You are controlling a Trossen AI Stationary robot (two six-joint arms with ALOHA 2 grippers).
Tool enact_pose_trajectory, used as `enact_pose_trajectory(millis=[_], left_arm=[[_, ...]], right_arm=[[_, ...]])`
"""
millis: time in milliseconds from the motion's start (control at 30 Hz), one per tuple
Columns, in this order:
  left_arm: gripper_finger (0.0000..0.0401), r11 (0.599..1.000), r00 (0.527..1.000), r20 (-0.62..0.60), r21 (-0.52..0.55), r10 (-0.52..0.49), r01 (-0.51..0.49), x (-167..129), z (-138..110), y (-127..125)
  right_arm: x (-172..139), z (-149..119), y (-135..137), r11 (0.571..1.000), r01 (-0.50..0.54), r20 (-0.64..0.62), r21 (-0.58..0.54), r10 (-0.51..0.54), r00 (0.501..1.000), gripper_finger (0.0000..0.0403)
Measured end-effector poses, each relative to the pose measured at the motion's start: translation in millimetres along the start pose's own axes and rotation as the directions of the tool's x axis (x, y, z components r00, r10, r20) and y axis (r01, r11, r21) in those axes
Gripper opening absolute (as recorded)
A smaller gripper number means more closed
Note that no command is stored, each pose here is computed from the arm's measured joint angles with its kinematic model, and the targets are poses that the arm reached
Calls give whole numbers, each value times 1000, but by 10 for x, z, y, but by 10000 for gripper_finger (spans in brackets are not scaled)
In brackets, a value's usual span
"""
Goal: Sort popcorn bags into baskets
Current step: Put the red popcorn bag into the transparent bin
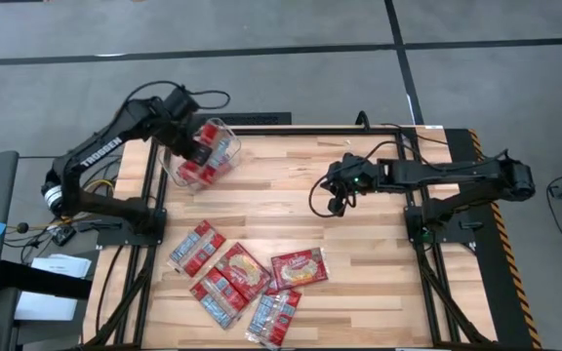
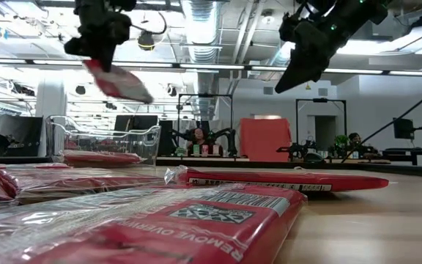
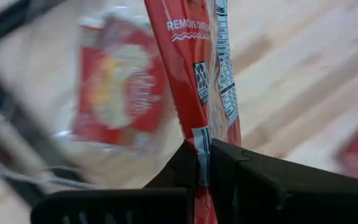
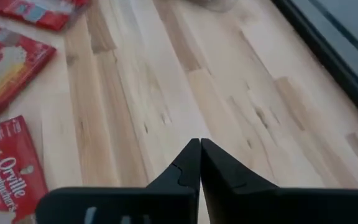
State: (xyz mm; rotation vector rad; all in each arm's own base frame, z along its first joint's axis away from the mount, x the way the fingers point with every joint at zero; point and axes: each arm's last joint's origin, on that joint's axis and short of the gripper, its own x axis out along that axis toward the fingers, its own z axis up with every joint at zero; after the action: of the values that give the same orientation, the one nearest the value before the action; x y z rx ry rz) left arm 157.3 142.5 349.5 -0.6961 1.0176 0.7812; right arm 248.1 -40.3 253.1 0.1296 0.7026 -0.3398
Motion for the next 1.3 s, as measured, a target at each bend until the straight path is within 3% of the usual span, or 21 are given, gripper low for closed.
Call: enact_pose_trajectory(millis=[200, 367, 600, 867, 1067, 1300], left_arm=[[0, 989, 990, -5, 39, 143, -143, 23, 61, 274], [0, 981, 983, -41, 79, 178, -174, 173, 87, 399], [0, 969, 963, -190, 194, 191, -154, 566, 51, 468], [7, 961, 962, -208, 247, 177, -124, 897, 113, 492], [84, 958, 975, -190, 282, 119, -61, 980, 161, 465], [185, 910, 922, -147, 278, 358, -308, 898, 209, 524]], right_arm=[[-5, 7, -1, 1000, 0, 7, 16, 0, 1000, 33], [-5, 6, -1, 1000, -1, 7, 18, 1, 1000, 23], [-8, 2, 18, 1000, -5, 5, 21, 5, 1000, 33], [-8, 0, 17, 1000, -3, 3, 21, 3, 1000, 37], [-8, -1, 17, 1000, -5, 2, 20, 5, 1000, 31], [-7, -3, 8, 1000, -2, -1, 11, 2, 1000, 62]])
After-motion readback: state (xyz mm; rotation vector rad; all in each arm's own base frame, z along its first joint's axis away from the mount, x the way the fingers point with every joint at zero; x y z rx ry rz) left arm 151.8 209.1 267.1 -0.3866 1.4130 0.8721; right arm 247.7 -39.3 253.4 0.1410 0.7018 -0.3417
